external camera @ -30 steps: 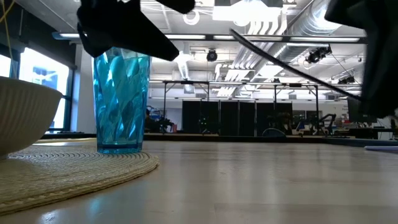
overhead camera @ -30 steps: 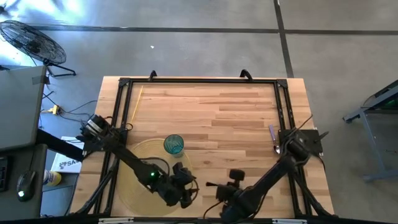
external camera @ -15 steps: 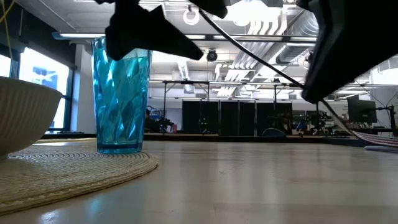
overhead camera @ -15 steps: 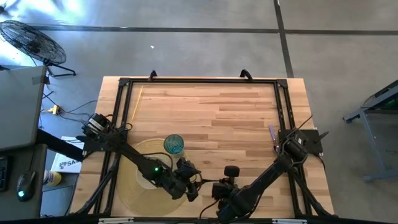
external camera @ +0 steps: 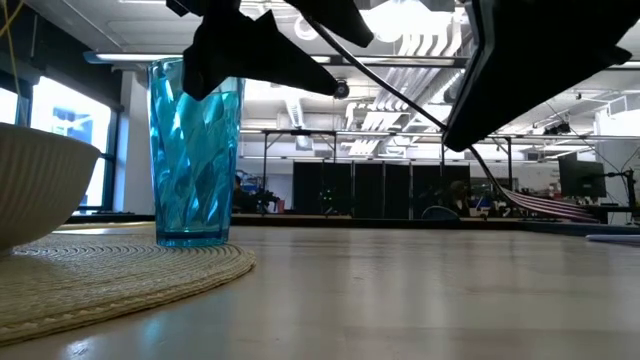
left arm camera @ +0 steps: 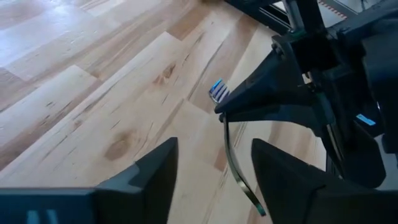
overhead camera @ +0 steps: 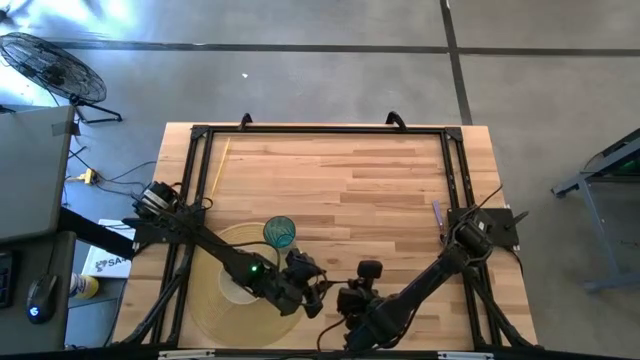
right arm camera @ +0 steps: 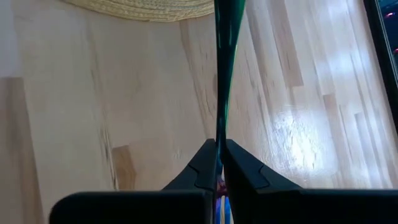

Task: Pick & Place Utensil
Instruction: Put the blue fork into the white bowl

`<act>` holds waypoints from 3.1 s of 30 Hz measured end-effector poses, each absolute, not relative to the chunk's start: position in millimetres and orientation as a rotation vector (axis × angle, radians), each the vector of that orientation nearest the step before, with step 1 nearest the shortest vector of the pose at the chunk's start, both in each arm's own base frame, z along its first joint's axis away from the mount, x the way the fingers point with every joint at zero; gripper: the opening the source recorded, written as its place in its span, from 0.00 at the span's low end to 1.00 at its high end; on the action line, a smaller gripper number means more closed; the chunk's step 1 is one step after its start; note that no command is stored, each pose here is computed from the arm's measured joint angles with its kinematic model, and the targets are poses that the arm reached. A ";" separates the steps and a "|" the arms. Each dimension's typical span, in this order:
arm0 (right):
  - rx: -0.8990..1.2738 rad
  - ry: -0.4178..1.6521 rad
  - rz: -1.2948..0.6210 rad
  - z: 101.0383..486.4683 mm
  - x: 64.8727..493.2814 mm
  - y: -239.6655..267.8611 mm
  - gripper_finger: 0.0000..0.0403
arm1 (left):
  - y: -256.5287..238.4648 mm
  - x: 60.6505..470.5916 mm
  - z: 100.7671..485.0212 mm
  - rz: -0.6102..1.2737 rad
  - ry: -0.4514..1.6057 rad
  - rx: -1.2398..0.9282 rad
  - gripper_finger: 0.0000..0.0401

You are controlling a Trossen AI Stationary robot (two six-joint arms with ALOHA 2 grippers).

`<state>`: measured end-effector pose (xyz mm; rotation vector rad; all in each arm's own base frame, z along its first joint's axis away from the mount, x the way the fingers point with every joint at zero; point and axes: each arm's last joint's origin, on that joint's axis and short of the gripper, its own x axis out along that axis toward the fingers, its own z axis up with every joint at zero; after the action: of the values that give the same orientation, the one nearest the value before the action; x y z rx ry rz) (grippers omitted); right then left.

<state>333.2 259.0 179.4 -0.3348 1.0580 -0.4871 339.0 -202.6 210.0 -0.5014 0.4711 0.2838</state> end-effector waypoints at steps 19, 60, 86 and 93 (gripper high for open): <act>-0.341 1.044 -0.493 179.8 333.3 259.0 0.02 | -203.4 338.6 209.8 0.252 0.493 -0.468 0.02; -0.220 0.807 -0.331 240.0 331.2 310.4 0.35 | -166.7 131.6 333.1 0.134 0.899 -0.508 0.00; -0.187 0.777 -0.346 241.4 334.5 309.9 0.35 | -119.2 95.0 318.4 0.205 1.059 -0.580 0.00; -0.161 0.767 -0.336 241.9 336.7 311.1 0.35 | -92.0 75.8 317.0 0.154 1.015 -0.708 0.00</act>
<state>336.7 311.1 241.9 -0.1609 0.7668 -0.3363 75.8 -92.0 317.0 -0.7079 1.0152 0.1539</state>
